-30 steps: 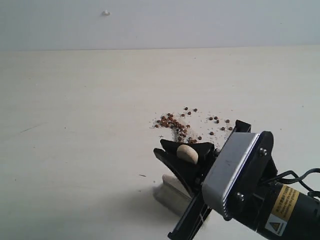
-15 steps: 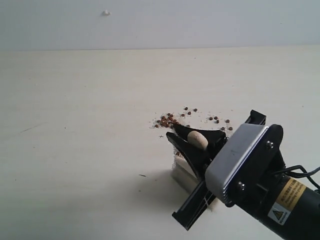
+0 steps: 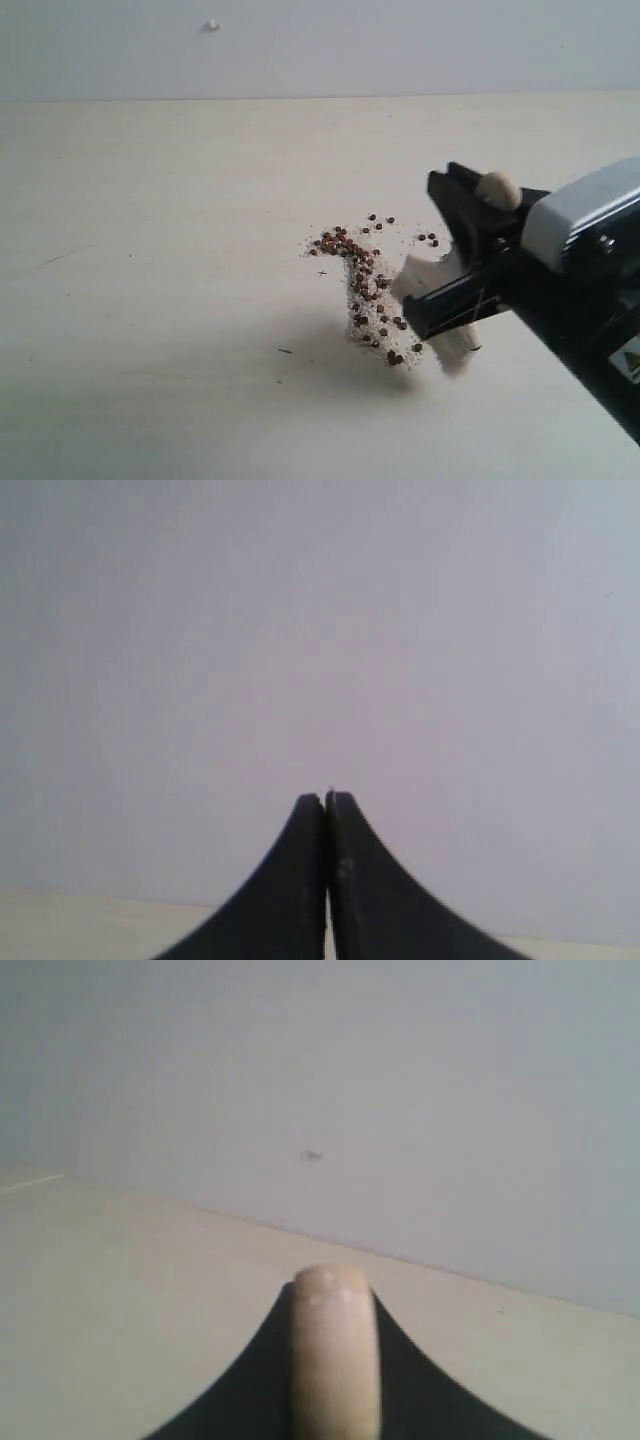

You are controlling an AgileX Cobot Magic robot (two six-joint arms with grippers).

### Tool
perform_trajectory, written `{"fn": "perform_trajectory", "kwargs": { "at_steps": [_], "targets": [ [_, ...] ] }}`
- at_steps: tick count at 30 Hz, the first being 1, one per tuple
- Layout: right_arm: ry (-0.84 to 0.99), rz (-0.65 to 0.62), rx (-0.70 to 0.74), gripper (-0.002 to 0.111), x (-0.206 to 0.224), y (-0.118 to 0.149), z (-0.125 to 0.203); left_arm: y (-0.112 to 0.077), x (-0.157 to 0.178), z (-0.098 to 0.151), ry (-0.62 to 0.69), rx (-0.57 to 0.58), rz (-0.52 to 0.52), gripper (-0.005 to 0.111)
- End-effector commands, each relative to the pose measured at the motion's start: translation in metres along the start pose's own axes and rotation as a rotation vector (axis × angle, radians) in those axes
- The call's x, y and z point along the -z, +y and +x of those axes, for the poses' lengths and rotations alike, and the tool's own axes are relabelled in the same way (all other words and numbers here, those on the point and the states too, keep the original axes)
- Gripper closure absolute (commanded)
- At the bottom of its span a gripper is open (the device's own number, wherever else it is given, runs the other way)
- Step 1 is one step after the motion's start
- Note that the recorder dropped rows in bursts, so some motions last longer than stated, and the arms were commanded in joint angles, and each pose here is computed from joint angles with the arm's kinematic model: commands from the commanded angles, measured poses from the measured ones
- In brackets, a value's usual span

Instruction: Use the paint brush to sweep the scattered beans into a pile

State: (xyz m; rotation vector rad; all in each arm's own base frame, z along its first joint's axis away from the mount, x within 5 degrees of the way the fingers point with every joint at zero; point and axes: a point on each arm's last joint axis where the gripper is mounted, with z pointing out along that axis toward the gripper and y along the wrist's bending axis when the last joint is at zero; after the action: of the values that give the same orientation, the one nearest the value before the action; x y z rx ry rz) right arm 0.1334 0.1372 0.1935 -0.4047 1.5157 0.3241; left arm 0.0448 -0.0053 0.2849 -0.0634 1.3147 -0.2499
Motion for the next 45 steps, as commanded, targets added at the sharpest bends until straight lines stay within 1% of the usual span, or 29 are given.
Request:
{"fn": "perform_trajectory", "kwargs": {
  "at_steps": [1, 2, 8, 10, 13, 16, 19, 22, 25, 30, 33, 37, 40, 43, 45],
  "targets": [
    [0.05, 0.245, -0.01, 0.108, 0.004, -0.024, 0.0, 0.0, 0.0, 0.001, 0.003, 0.005, 0.0, 0.107],
    [0.063, 0.282, 0.018, 0.108, 0.003, -0.026, -0.001, 0.0, 0.0, 0.001, 0.003, 0.005, 0.0, 0.107],
    [0.036, 0.406, 0.119, 0.108, -0.017, -0.038, -0.02, 0.0, 0.0, 0.001, 0.003, 0.005, 0.0, 0.107],
    [0.038, 0.464, 0.155, 0.108, -0.022, -0.048, -0.025, 0.0, 0.0, 0.001, 0.003, 0.005, 0.0, 0.107],
    [0.05, 0.559, 0.162, 0.108, -0.028, -0.065, -0.025, 0.0, 0.0, 0.001, 0.003, 0.005, 0.0, 0.107],
    [0.051, 0.614, 0.18, 0.108, -0.035, -0.078, -0.025, 0.0, 0.0, 0.001, 0.003, 0.005, 0.0, 0.107],
    [0.127, 0.597, 0.178, 0.108, -0.048, -0.084, -0.016, 0.0, 0.0, 0.001, 0.003, 0.005, 0.0, 0.107],
    [0.19, 0.576, 0.102, 0.108, -0.063, -0.087, -0.006, 0.0, 0.0, 0.001, 0.003, 0.005, 0.0, 0.107],
    [0.226, 0.536, 0.042, 0.108, -0.078, -0.082, 0.004, 0.0, 0.0, 0.001, 0.003, 0.005, 0.0, 0.107],
    [0.319, 0.456, 0.047, 0.108, -0.103, -0.072, 0.024, 0.0, 0.0, 0.001, 0.003, 0.005, 0.0, 0.107],
    [0.366, 0.435, 0.003, 0.108, -0.112, -0.067, 0.036, 0.0, 0.0, 0.001, 0.003, 0.005, 0.0, 0.107],
    [0.361, 0.369, -0.091, 0.108, -0.118, -0.059, 0.047, 0.0, 0.0, 0.001, 0.003, 0.005, 0.0, 0.107],
    [0.332, 0.314, -0.172, 0.108, -0.122, -0.053, 0.048, 0.0, 0.0, 0.001, 0.003, 0.005, 0.0, 0.107],
    [0.321, 0.278, -0.219, 0.108, -0.123, -0.049, 0.047, 0.0, 0.0, 0.001, 0.003, 0.005, 0.0, 0.107],
    [0.329, 0.258, -0.212, 0.108, -0.123, -0.048, 0.048, 0.0, 0.0, 0.001, 0.003, 0.005, 0.0, 0.107]
  ]
}}
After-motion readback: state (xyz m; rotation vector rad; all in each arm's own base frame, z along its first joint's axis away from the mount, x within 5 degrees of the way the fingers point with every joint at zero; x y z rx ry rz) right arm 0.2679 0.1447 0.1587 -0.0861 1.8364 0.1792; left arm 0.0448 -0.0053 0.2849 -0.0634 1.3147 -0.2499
